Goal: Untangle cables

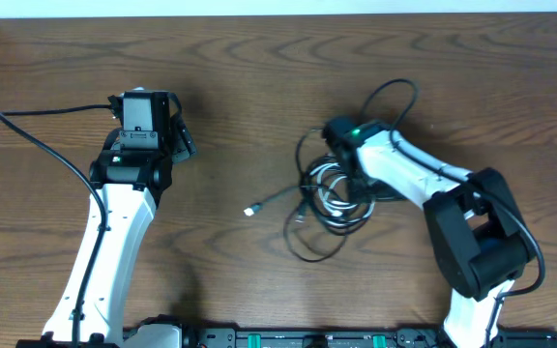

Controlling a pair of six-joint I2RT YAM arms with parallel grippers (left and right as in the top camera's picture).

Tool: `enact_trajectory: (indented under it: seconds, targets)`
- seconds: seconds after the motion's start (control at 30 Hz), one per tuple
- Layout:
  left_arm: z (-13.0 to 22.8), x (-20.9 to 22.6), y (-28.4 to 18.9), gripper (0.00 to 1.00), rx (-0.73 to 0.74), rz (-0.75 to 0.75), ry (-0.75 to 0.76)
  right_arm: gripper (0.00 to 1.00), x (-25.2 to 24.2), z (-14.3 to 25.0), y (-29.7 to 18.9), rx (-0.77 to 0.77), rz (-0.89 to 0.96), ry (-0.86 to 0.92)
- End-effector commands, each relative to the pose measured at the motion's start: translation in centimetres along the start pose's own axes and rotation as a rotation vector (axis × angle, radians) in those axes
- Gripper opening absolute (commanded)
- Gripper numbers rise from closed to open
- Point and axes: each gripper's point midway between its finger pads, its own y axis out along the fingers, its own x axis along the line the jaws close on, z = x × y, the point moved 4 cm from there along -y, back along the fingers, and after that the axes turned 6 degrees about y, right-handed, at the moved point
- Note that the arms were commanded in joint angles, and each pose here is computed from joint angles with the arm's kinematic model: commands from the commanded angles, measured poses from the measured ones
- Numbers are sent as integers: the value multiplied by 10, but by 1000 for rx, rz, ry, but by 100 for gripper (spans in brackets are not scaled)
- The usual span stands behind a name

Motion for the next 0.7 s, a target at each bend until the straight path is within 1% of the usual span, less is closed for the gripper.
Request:
enact_trajectory:
  seconds: [0.0, 0.07, 0.13, 0.17, 0.33, 0.37, 0.53, 0.67]
  targets:
    - [0, 4, 2, 86, 4, -23, -9, 84, -25, -5, 24, 42, 87, 48]
    - [0, 4, 2, 86, 4, -23, -9, 84, -30, -7, 28, 69, 71, 66]
    - [0, 4, 2, 86, 4, -23, -9, 84, -24, -9, 28, 99, -10, 21]
    - [0, 4, 2, 86, 4, -23, -9, 82, -23, -10, 27, 94, -27, 19]
    - [0, 4, 2, 86, 4, -23, -9, 83, -15, -21, 4, 14, -123, 50]
    - [0, 4, 2, 86, 4, -23, -9, 85, -12, -24, -11, -21, -188, 44]
    - [0, 4, 2, 86, 4, -23, -9, 86, -8, -29, -62, -126, -390, 2]
    - [0, 4, 2, 86, 4, -23, -9, 89, -14, -29, -93, -197, -474, 8]
